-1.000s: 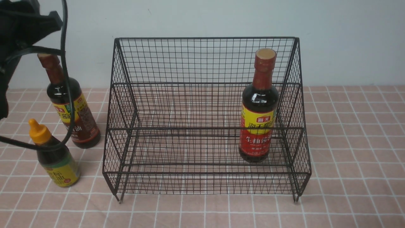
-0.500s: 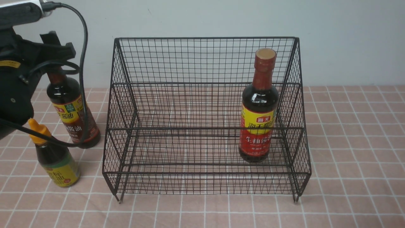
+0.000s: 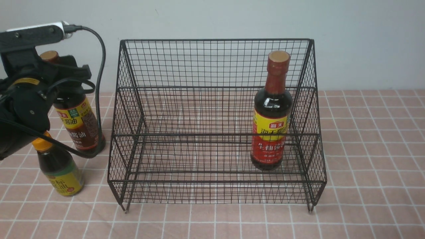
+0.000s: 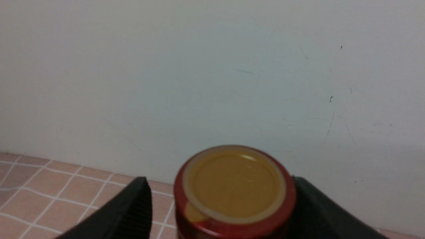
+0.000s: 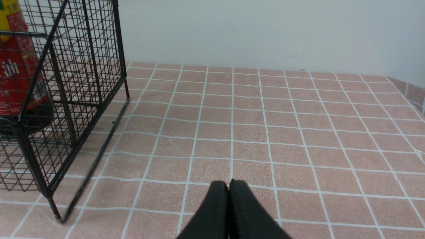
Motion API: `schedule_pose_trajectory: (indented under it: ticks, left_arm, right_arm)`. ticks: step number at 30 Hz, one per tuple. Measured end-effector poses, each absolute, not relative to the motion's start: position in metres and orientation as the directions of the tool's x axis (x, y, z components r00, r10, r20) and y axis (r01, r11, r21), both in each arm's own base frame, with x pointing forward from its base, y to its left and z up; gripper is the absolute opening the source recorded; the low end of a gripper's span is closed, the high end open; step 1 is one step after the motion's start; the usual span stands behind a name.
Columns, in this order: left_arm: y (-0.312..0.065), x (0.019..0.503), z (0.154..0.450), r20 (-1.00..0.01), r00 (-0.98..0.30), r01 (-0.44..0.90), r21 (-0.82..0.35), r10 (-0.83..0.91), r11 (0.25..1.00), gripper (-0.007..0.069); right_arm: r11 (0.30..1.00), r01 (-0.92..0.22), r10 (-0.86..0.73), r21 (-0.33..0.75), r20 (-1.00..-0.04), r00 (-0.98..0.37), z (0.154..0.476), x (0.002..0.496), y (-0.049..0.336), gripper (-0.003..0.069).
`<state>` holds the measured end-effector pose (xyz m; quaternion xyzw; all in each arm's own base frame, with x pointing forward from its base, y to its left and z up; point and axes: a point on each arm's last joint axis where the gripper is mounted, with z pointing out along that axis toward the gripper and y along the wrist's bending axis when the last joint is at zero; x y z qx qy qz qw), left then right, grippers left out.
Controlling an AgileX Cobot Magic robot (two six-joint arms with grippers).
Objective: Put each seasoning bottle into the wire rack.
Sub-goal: Use the left arm to grab the condiment bottle farthest to it, then use the left arm to put the condiment bottle back on the shelf
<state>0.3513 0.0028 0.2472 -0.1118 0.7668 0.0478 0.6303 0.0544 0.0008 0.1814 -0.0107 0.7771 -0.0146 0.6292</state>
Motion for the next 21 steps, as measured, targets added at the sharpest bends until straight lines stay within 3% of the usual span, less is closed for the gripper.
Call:
schedule_pose_trajectory:
  ticks: [1, 7, 15, 21]
  left_arm:
    - [0.003, 0.351, 0.247, -0.977, -0.181, -0.232, -0.068, -0.111, 0.97, 0.0472]
    - [0.002, 0.352, 0.247, -0.979, -0.182, -0.219, -0.053, -0.094, 0.974, 0.0257]
    - [-0.006, 0.345, 0.259, -0.979, -0.2, -0.103, 0.053, 0.031, 0.993, 0.026]
    - [-0.008, 0.335, 0.304, -0.993, -0.093, -0.078, 0.083, 0.075, 0.994, 0.026]
  right_arm:
    - [0.999, 0.002, -0.035, -0.036, -0.977, -0.208, 0.181, 0.054, 0.001, -0.0014]
    - [0.999, 0.002, -0.035, -0.036, -0.977, -0.208, 0.181, 0.054, 0.001, -0.0014]
    - [0.999, 0.002, -0.035, -0.036, -0.977, -0.208, 0.181, 0.054, 0.001, -0.0014]
    - [0.999, 0.002, -0.035, -0.036, -0.977, -0.208, 0.181, 0.054, 0.001, -0.0014]
